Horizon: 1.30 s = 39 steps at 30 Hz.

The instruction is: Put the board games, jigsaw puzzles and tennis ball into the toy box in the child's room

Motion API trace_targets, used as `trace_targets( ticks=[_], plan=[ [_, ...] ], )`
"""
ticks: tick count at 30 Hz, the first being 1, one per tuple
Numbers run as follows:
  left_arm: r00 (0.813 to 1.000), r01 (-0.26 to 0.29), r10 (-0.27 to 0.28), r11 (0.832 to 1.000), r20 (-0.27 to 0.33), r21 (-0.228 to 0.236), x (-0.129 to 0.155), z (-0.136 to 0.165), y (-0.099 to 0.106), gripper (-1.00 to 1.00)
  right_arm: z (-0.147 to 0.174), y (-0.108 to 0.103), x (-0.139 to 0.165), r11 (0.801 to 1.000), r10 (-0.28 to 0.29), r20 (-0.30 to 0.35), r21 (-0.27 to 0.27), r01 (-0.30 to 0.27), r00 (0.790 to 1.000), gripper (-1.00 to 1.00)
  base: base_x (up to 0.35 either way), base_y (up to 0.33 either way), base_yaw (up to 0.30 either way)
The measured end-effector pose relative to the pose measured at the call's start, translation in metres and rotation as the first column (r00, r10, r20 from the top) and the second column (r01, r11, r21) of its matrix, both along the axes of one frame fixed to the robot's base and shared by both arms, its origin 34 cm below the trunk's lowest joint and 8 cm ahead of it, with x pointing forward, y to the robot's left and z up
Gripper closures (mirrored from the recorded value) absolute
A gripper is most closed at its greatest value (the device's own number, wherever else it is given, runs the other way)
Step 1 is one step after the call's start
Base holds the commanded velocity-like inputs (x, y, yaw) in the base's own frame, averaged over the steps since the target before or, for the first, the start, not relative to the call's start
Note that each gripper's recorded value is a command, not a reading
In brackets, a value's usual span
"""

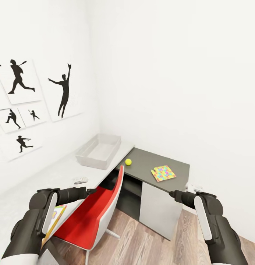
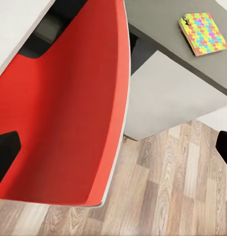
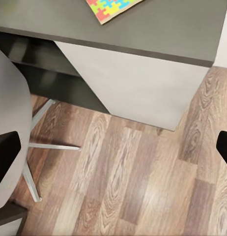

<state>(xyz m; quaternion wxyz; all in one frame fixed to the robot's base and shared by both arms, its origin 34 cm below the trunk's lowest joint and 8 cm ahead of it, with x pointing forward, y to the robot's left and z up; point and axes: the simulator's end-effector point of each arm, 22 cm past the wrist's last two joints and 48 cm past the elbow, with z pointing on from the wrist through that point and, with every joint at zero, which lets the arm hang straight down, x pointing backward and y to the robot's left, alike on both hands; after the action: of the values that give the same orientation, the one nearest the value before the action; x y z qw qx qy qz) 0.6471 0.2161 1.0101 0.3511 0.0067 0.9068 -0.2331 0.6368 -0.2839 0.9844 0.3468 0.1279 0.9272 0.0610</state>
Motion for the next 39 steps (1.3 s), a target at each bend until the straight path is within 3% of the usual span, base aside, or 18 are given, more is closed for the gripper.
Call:
trace_targets(
  ticks=[10,11,15,20,22,25,30,39],
  plan=[
    [0.999,-0.032,0.033,0.999,-0.02,0.032,0.001,-0.009,0.011,-1.0,0.0,0.0,0.0,1.0,0.0,0.0,0.001,0.0,1.0,-1.0,0.0,0.0,0.012],
    [0.994,-0.103,0.106,0.991,-0.033,0.088,0.003,-0.017,0.037,-1.0,0.0,0.0,0.0,1.0,-0.001,-0.001,0.001,0.001,1.0,-1.0,0.0,0.0,0.0],
    [0.983,-0.171,0.179,0.975,-0.046,0.142,0.003,-0.024,0.06,-1.0,0.0,-0.001,-0.001,1.0,-0.002,-0.001,0.001,0.002,1.0,-1.0,0.0,0.0,0.0],
    [0.951,-0.277,0.304,0.922,-0.061,0.27,-0.001,-0.038,0.098,-1.0,0.0,-0.001,-0.001,1.0,-0.003,-0.001,0.001,0.003,1.0,-1.0,0.0,0.0,0.0],
    [0.944,-0.292,0.322,0.913,-0.064,0.286,-0.002,-0.04,0.103,-1.0,0.0,-0.001,-0.001,1.0,-0.003,-0.001,0.001,0.003,1.0,-1.0,0.0,0.0,0.0],
    [0.944,-0.294,0.324,0.914,-0.067,0.279,-0.002,-0.04,0.102,-1.0,0.0,-0.001,-0.001,1.0,-0.003,-0.001,0.001,0.003,1.0,-1.0,0.0,0.0,0.0],
    [0.955,-0.27,0.291,0.935,-0.063,0.23,0.001,-0.035,0.088,-1.0,0.0,-0.001,-0.001,1.0,-0.003,-0.001,0.001,0.003,1.0,-1.0,0.0,0.0,0.0],
    [0.96,-0.258,0.275,0.943,-0.056,0.209,0.003,-0.031,0.082,-1.0,0.0,-0.001,-0.001,1.0,-0.003,-0.001,0.002,0.003,1.0,-1.0,0.005,-0.002,0.0]
  ],
)
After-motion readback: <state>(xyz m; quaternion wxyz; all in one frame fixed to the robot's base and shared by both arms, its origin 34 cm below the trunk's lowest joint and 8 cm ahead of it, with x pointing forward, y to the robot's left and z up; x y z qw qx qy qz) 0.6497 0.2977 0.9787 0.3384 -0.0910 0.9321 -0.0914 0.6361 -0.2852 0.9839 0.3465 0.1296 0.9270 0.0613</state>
